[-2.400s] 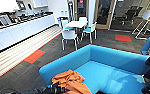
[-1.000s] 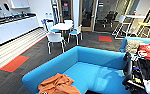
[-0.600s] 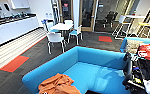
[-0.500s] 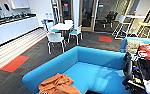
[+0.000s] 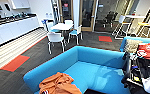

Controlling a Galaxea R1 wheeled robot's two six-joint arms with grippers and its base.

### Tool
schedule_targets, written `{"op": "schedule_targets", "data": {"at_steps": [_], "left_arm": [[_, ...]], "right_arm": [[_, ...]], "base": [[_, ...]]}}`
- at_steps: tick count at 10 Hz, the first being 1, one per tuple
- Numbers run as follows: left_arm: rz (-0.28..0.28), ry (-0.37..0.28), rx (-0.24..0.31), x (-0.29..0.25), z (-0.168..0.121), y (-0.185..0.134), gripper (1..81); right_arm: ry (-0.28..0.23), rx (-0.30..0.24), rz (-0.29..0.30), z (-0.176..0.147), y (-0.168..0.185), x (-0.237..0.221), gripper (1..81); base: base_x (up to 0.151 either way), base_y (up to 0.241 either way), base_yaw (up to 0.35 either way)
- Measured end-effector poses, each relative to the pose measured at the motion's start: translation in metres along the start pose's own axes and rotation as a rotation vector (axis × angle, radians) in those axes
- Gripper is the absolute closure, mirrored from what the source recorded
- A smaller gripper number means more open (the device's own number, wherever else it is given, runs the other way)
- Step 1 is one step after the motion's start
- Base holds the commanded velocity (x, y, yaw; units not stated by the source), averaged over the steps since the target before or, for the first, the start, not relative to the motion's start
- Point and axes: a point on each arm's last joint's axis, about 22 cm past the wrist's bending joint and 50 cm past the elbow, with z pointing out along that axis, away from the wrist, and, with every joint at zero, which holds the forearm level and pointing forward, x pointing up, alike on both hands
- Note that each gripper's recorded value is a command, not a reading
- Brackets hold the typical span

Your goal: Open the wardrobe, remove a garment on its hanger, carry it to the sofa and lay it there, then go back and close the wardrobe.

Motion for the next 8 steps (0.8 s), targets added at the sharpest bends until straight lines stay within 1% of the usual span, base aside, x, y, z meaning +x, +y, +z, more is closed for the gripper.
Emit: {"op": "schedule_targets", "data": {"at_steps": [2, 4, 8], "left_arm": [[-0.005, -0.018, -0.004, -0.014, 0.002, 0.005, 1.0], [0.000, -0.005, -0.003, -0.004, 0.002, 0.004, 1.0], [0.000, -0.009, -0.003, -0.006, 0.002, 0.004, 1.0]], "right_arm": [[-0.028, -0.010, 0.005, -0.004, 0.004, -0.020, 1.0], [-0.015, -0.010, 0.000, -0.002, 0.005, -0.010, 1.0], [-0.020, -0.010, 0.001, -0.003, 0.005, -0.012, 1.0]], "base": [[-0.110, 0.000, 0.000], [-0.115, 0.000, 0.000], [-0.115, 0.000, 0.000]]}}
